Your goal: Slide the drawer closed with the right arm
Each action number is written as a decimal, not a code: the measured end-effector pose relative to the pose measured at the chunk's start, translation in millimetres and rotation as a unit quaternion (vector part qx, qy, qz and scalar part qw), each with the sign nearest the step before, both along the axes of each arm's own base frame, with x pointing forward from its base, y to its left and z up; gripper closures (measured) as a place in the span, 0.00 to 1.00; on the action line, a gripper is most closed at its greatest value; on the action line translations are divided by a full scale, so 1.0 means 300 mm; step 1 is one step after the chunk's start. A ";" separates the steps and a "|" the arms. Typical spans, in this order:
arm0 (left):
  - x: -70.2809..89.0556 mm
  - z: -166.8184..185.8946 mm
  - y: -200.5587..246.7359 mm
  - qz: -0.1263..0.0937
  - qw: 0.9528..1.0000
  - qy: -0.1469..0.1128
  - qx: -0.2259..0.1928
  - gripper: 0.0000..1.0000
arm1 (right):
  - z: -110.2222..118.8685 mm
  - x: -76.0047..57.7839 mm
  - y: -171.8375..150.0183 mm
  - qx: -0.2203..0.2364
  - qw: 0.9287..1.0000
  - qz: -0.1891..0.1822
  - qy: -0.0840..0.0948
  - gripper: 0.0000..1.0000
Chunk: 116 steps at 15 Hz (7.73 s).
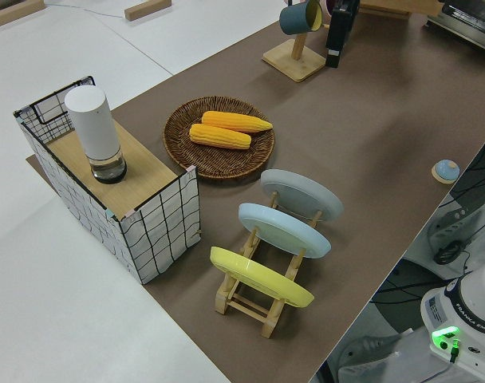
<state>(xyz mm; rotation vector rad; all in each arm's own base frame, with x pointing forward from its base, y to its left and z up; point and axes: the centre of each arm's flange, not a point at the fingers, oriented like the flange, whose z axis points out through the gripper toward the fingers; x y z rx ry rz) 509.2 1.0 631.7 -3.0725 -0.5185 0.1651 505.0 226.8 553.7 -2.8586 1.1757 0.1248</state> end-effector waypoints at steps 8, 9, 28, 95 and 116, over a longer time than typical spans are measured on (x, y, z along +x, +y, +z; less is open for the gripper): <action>0.000 0.000 0.000 0.000 1.000 0.000 0.000 0.00 | -0.147 0.058 -0.032 0.003 1.000 -0.008 -0.003 0.96; 0.000 0.000 0.000 0.000 1.000 0.000 0.000 0.00 | -0.177 0.069 -0.034 0.003 1.000 -0.008 -0.003 0.96; 0.000 0.000 0.000 0.000 1.000 0.000 0.000 0.00 | -0.300 0.227 -0.160 -0.022 0.997 -0.001 -0.069 0.99; 0.000 0.000 0.000 0.000 1.000 0.000 0.000 0.00 | -0.227 0.589 -0.837 -0.079 0.974 0.035 -0.209 0.99; 0.000 0.000 0.000 0.000 1.000 0.000 0.000 0.00 | 0.060 0.219 -0.590 -0.093 0.964 0.245 -0.056 0.01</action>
